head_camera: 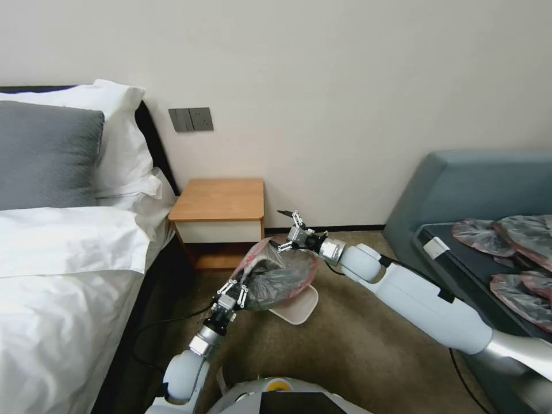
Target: Pick up the garbage bag from the table and place it over the trash can.
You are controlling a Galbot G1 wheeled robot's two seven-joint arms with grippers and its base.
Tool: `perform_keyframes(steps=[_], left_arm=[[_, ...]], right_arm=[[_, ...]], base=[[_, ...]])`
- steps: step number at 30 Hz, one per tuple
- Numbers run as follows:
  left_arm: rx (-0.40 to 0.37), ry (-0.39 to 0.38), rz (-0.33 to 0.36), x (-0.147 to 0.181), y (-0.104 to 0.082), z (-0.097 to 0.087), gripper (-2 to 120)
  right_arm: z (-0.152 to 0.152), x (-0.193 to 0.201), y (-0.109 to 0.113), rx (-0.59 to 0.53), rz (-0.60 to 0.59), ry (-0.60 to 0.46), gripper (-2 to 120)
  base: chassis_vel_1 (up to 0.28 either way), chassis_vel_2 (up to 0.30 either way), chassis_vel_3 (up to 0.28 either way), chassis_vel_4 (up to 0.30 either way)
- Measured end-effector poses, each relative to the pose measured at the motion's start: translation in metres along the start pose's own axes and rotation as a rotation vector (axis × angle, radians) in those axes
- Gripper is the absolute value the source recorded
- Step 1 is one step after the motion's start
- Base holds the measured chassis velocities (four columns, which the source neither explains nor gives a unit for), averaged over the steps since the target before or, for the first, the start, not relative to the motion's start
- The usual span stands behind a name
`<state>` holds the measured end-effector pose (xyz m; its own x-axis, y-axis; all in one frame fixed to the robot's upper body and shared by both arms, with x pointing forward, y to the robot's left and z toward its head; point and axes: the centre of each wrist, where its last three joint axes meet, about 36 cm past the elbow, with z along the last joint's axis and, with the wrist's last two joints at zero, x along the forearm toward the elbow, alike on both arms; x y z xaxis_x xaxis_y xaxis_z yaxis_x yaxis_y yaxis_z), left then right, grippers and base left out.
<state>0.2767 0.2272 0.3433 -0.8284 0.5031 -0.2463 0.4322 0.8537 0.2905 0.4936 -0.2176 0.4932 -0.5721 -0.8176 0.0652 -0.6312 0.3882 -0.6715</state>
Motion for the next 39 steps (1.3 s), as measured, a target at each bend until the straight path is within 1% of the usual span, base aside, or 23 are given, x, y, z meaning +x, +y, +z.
perform_keyframes(steps=[1, 5, 9, 13, 15, 16, 18, 19, 21, 22, 25, 26, 27, 29, 30, 31, 33, 34, 35, 36, 37, 38, 39], left_arm=[[-0.014, -0.014, 0.015, 0.0, 0.0, -0.001, 11], [-0.035, -0.048, 0.03, -0.001, 0.001, -0.005, 11], [-0.039, -0.069, 0.024, -0.002, 0.004, -0.009, 11], [-0.029, -0.07, 0.009, -0.001, 0.005, -0.007, 11], [-0.002, -0.054, -0.029, 0.0, 0.005, -0.005, 11], [-0.002, -0.054, -0.029, 0.0, 0.005, -0.005, 11], [0.058, -0.013, -0.103, 0.002, 0.002, -0.002, 11], [0.058, -0.013, -0.103, 0.002, 0.002, -0.002, 11], [0.113, 0.032, -0.175, 0.004, 0.0, 0.0, 11], [0.113, 0.032, -0.175, 0.004, 0.0, 0.0, 11], [0.18, 0.111, -0.273, 0.006, -0.002, 0.002, 11], [0.18, 0.111, -0.273, 0.006, -0.002, 0.002, 11], [0.212, 0.154, -0.316, 0.007, -0.003, 0.0, 11], [0.256, 0.212, -0.374, 0.005, -0.004, -0.006, 11], [0.256, 0.212, -0.374, 0.005, -0.004, -0.006, 11], [0.287, 0.248, -0.412, 0.004, -0.005, -0.01, 11], [0.329, 0.292, -0.463, 0.002, -0.005, -0.016, 11], [0.329, 0.292, -0.463, 0.002, -0.005, -0.016, 11], [0.34, 0.303, -0.479, 0.001, -0.005, -0.018, 11], [0.353, 0.312, -0.494, -0.001, -0.005, -0.019, 11], [0.367, 0.317, -0.508, -0.002, -0.006, -0.02, 11], [0.379, 0.321, -0.518, -0.003, -0.006, -0.021, 11], [0.379, 0.321, -0.518, -0.003, -0.006, -0.021, 11]], right_arm=[[0.002, -0.001, 0.0, -0.001, 0.0, 0.004, 100], [0.01, -0.002, -0.001, -0.006, 0.003, 0.021, 100], [0.02, 0.002, -0.003, -0.005, 0.007, 0.044, 100], [0.023, 0.008, -0.006, -0.001, 0.015, 0.055, 100], [0.022, 0.013, -0.01, 0.002, 0.027, 0.055, 100], [0.022, 0.013, -0.01, 0.002, 0.027, 0.055, 100], [0.016, 0.022, -0.01, 0.001, 0.043, 0.044, 100], [0.016, 0.022, -0.01, 0.001, 0.043, 0.044, 100], [0.005, 0.032, -0.012, 0.0, 0.066, 0.022, 100], [0.005, 0.032, -0.012, 0.0, 0.066, 0.022, 100], [-0.018, 0.045, -0.007, -0.044, 0.121, -0.024, 100], [-0.018, 0.045, -0.007, -0.044, 0.121, -0.024, 100], [-0.028, 0.048, 0.0, -0.093, 0.168, -0.036, 100], [-0.045, 0.051, 0.013, -0.2, 0.236, -0.04, 100], [-0.045, 0.051, 0.013, -0.2, 0.236, -0.04, 100], [-0.058, 0.052, 0.023, -0.291, 0.277, -0.031, 100], [-0.086, 0.053, 0.046, -0.49, 0.356, 0.014, 100], [-0.086, 0.053, 0.046, -0.49, 0.356, 0.014, 100], [-0.098, 0.053, 0.054, -0.575, 0.387, 0.035, 100], [-0.116, 0.053, 0.066, -0.709, 0.414, 0.061, 100], [-0.128, 0.053, 0.074, -0.814, 0.424, 0.074, 100], [-0.136, 0.053, 0.08, -0.895, 0.424, 0.08, 100], [-0.136, 0.053, 0.08, -0.895, 0.424, 0.08, 100]], base=[[0.0, 0.0, 0.0, 0.0], [0.0, 0.0, 0.0, 0.0], [0.0, 0.0, 0.0, 0.0], [0.0, 0.0, 0.0, 0.0], [0.0, 0.0, 0.0, 0.0], [0.0, 0.0, 0.0, 0.0], [0.0, 0.0, 0.0, 0.0], [0.0, 0.0, 0.0, 0.0], [0.0, 0.0, 0.0, 0.0], [0.0, 0.0, 0.0, 0.0], [0.0, 0.0, 0.0, 0.0], [0.0, 0.0, 0.0, 0.0], [0.0, 0.0, 0.0, 0.0], [0.0, 0.0, 0.0, 0.0], [0.0, 0.0, 0.0, 0.0], [0.0, 0.0, 0.0, 0.0], [0.0, 0.0, 0.0, 0.0], [0.0, 0.0, 0.0, 0.0], [0.0, 0.0, 0.0, 0.0], [0.0, 0.0, 0.0, 0.0], [0.0, 0.0, 0.0, 0.0], [0.0, 0.0, 0.0, 0.0], [0.0, 0.0, 0.0, 0.0]])
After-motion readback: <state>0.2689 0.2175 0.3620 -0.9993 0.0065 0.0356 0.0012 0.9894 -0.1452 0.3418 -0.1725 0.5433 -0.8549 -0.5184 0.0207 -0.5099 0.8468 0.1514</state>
